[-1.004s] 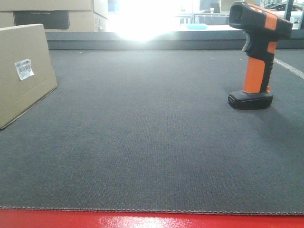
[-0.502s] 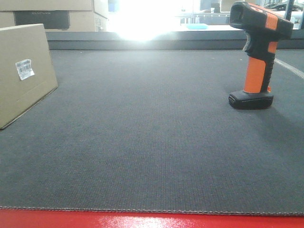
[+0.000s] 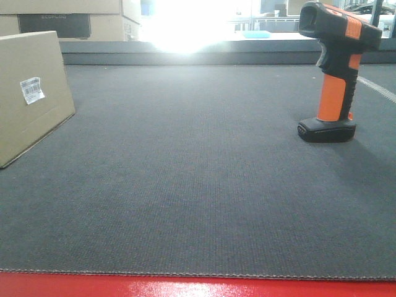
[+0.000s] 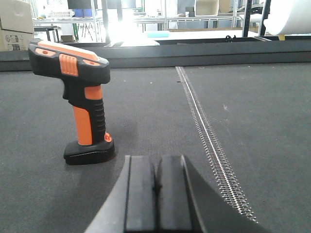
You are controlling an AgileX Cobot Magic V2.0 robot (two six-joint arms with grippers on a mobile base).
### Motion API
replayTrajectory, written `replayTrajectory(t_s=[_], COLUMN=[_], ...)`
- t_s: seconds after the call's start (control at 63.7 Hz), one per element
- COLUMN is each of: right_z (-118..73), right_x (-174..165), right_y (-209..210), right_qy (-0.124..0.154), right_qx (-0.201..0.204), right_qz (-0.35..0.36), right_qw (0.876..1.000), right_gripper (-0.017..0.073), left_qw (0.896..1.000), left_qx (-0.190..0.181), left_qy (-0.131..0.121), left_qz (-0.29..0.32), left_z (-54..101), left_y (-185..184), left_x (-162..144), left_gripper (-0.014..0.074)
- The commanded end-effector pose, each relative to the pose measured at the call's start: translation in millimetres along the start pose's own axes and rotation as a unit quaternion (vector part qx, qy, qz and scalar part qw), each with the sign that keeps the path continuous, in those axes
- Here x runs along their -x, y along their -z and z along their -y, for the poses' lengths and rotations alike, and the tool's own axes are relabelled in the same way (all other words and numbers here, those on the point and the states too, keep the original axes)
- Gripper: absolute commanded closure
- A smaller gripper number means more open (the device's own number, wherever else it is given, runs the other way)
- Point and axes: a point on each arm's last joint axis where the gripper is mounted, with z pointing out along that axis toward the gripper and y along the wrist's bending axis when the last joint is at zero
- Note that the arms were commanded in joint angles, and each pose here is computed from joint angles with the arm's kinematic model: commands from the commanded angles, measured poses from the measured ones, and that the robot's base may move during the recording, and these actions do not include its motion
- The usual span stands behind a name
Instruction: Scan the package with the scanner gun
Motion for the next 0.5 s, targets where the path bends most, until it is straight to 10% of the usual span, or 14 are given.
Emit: replayTrajectory(t_s=[0.0,0.486], right_z=[0.5,0.5], right_x=[0.3,0.3], right_y=[0.2,0.2], right_qy=[0.004,0.004], right_qx=[-0.003,-0.003], right_qz=[0.006,0.006], right_qw=[1.000,1.000], right_gripper=[0.0712,0.0712], left_qw=[1.000,1.000], left_qx=[-0.002,-0.002], left_qy=[0.000,0.000], left_qz=[0.014,0.014], left_z=[0.2,0.2], left_y=[0.4,0.4], left_x=[2.7,2.7], left_gripper=[0.0704,0.0704])
